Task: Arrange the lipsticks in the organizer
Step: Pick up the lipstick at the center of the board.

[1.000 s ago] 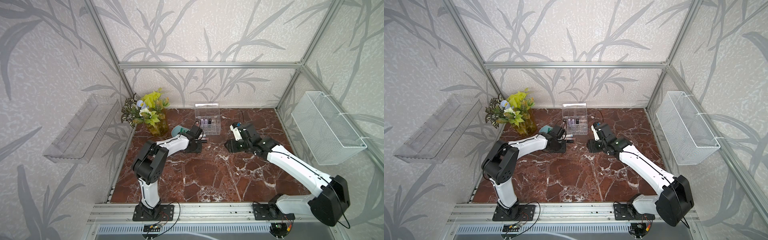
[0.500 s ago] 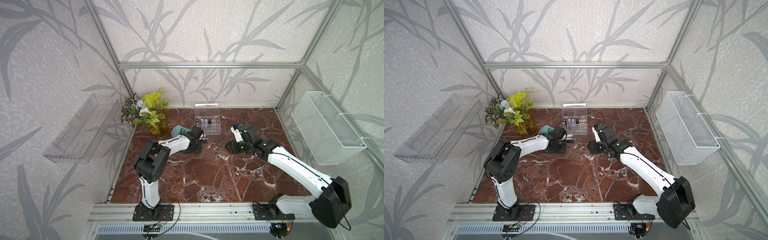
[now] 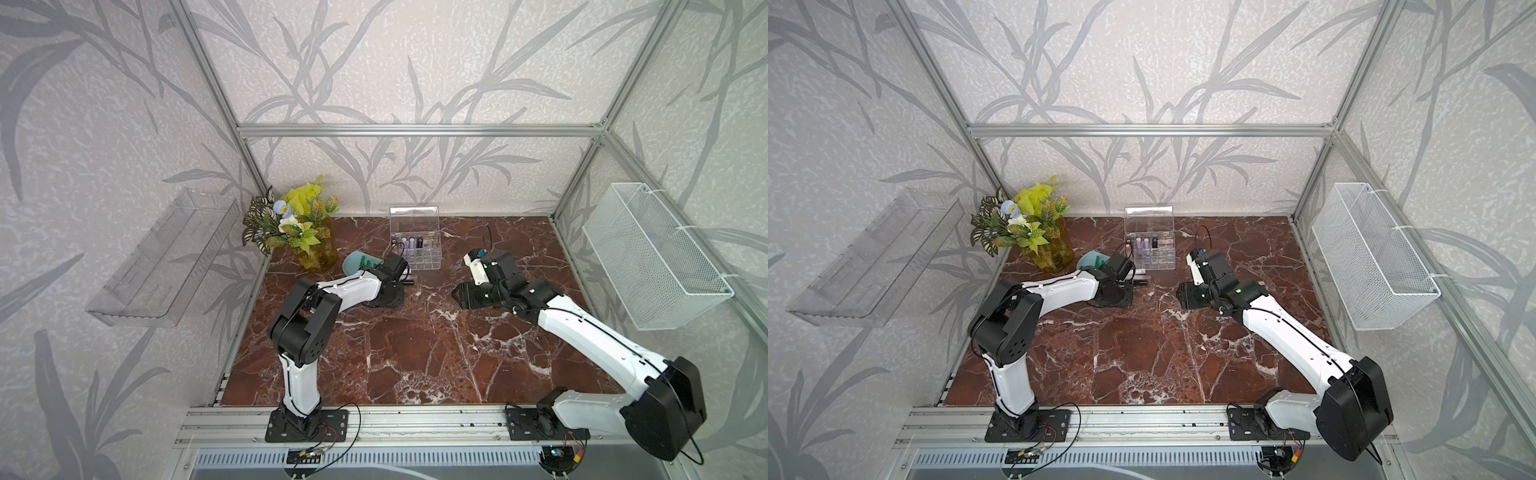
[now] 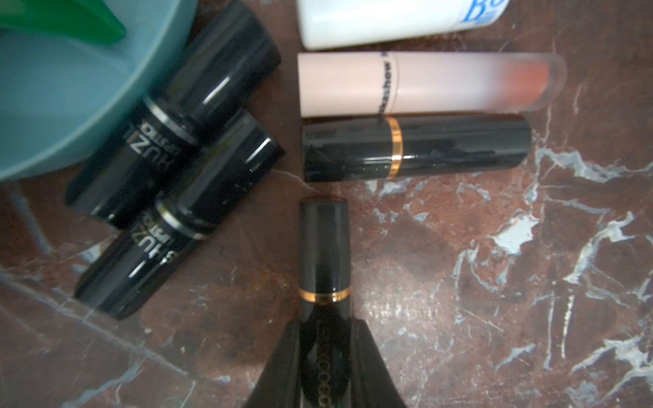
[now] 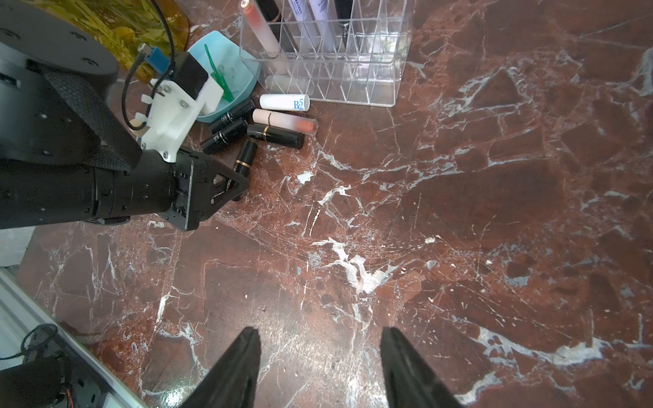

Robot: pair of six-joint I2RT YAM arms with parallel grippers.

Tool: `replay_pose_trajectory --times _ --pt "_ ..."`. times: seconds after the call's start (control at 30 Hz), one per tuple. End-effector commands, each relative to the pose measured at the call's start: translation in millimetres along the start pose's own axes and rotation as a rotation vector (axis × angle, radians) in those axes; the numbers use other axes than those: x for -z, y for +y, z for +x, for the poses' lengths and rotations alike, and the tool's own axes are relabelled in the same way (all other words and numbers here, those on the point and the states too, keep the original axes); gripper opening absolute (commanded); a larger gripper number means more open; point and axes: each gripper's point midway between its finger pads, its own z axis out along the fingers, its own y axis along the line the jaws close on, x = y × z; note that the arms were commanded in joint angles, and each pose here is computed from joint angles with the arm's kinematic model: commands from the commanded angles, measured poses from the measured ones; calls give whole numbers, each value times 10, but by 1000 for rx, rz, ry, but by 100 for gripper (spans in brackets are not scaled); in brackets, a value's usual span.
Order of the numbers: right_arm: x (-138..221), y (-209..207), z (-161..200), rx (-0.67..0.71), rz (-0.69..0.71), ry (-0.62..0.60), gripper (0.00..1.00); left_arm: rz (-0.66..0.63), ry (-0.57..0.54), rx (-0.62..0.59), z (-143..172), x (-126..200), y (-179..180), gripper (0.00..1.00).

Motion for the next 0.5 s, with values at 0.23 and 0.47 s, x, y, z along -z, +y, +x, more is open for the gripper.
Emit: replay_pose_trajectory --times 0.23,0.47 --pt "73 -5 21 -12 -15 -17 59 -85 41 -9 177 60 189 16" --pt "109 -6 2 -12 -22 -26 59 -61 -55 -14 -25 446 142 14"
